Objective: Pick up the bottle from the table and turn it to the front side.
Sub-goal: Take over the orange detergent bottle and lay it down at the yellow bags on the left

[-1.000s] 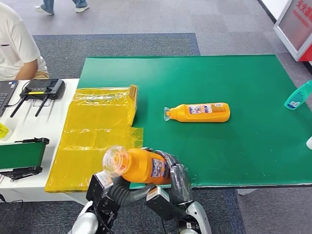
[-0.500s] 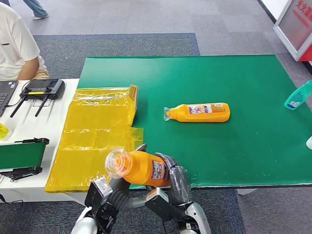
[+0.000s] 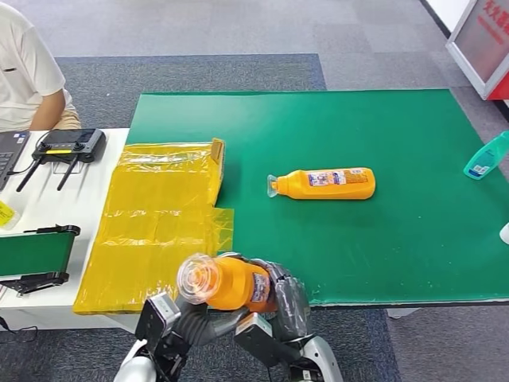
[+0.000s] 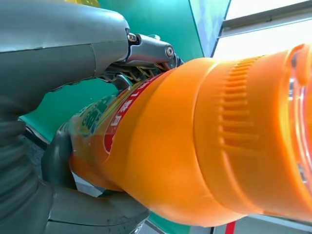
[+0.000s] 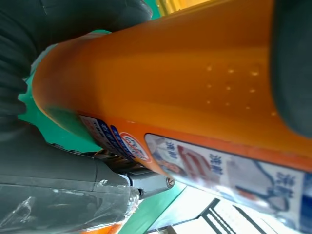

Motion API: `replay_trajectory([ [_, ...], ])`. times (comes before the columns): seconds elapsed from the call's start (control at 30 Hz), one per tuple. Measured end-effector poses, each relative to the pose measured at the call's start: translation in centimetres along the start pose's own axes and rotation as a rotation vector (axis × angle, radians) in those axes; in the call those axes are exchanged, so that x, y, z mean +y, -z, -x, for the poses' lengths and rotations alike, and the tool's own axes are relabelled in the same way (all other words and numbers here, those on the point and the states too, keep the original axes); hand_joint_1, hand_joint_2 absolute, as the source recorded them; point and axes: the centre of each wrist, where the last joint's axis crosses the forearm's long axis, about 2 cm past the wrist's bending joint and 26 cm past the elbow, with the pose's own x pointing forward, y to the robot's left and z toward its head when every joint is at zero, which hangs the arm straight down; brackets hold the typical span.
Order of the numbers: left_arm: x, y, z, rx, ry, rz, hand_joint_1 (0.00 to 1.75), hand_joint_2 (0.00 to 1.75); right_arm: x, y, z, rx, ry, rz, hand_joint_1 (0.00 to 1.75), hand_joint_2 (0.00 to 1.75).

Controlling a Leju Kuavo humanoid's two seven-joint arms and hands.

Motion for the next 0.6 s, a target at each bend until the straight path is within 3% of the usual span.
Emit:
replay_trajectory([
  [0.07, 0.0, -0.1, 0.0, 0.002, 0.003, 0.001, 1.75, 1.75, 0.0, 0.0, 0.0, 0.001, -0.001, -0.002, 1.68, 1.75],
  [0.2, -0.1, -0.3, 0.1, 0.009, -0.009, -0.002, 1.75, 1.75, 0.0, 0.0, 0.0, 0.002, -0.010, -0.011, 0.00, 1.75],
  [0.6, 0.1, -1.4, -0.1, 0.034, 0.104, -0.074, 1.75, 1.75, -0.2, -0.3, 0.5, 0.052, 0.007, -0.008, 0.00, 1.75],
])
